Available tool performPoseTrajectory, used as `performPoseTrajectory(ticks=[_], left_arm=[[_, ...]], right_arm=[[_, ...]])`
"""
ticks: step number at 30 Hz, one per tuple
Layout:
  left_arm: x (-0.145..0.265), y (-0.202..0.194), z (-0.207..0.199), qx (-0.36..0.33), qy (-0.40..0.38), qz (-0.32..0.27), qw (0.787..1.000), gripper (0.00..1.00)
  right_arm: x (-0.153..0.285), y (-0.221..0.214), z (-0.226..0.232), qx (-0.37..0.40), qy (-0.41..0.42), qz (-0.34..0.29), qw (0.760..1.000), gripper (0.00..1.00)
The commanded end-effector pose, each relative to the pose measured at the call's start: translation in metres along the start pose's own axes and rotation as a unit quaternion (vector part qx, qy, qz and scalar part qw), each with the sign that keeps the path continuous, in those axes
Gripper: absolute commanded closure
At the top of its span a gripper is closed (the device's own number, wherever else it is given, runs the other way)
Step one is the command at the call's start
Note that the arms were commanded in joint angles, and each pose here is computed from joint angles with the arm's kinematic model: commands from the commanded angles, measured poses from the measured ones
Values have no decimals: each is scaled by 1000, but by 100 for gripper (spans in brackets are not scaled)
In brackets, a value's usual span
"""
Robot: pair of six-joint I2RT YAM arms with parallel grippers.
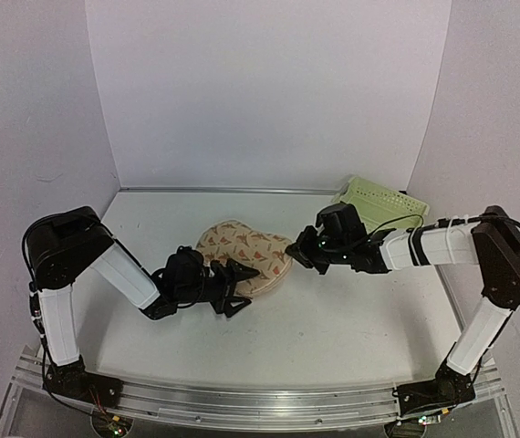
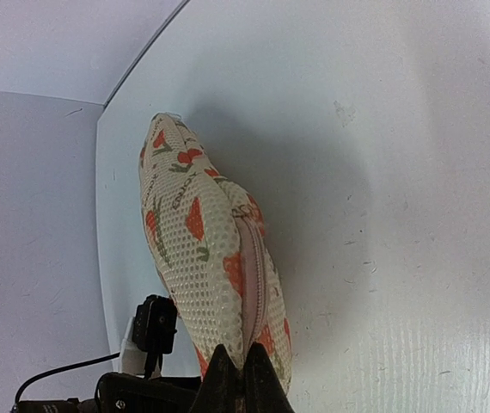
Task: Unzip the laundry bag and remove the bra
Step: Pass from the right arm to the left, then pass from the left arm to the right
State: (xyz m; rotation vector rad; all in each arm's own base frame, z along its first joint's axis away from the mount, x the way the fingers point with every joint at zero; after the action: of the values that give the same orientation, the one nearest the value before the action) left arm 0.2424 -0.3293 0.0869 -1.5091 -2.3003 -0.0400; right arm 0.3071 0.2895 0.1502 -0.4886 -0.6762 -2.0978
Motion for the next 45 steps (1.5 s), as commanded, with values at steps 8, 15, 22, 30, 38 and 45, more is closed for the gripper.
performPoseTrajectory(ticks=[8,15,22,30,38,45], left_arm=[[-14,4,-30,-1,-70,2,998,41],[-10,3,-35,-3,-77,7,997,78],[-4,3,-32,-9,-72,19,997,100],[3,4,-35,-46,-74,57,995,100],[15,5,-29,-98,-70,111,987,100],[28,-2,-28,-139,-65,180,972,100]], right_arm=[[30,-2,16,-14,69,-11,997,100],[37,-8,7,-27,68,-9,997,100],[48,-17,-4,-31,63,-9,997,100],[64,-22,-15,13,32,1,999,80],[90,-20,-31,83,-38,-14,996,47],[92,-5,-37,121,-58,-2,991,21]])
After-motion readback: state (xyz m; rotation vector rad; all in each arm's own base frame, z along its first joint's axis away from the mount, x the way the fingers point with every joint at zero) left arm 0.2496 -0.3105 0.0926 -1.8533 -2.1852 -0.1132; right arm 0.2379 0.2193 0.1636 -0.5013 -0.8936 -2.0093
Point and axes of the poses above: each gripper's point midway between its finger pads, its own x axis back along the fingers, its own z axis along the line the jaws close on, y = z × x, the point moved 7 cm from there along x, back along the fingers, and after that the axes turned 2 degrees about -x, right-handed, at the moved point
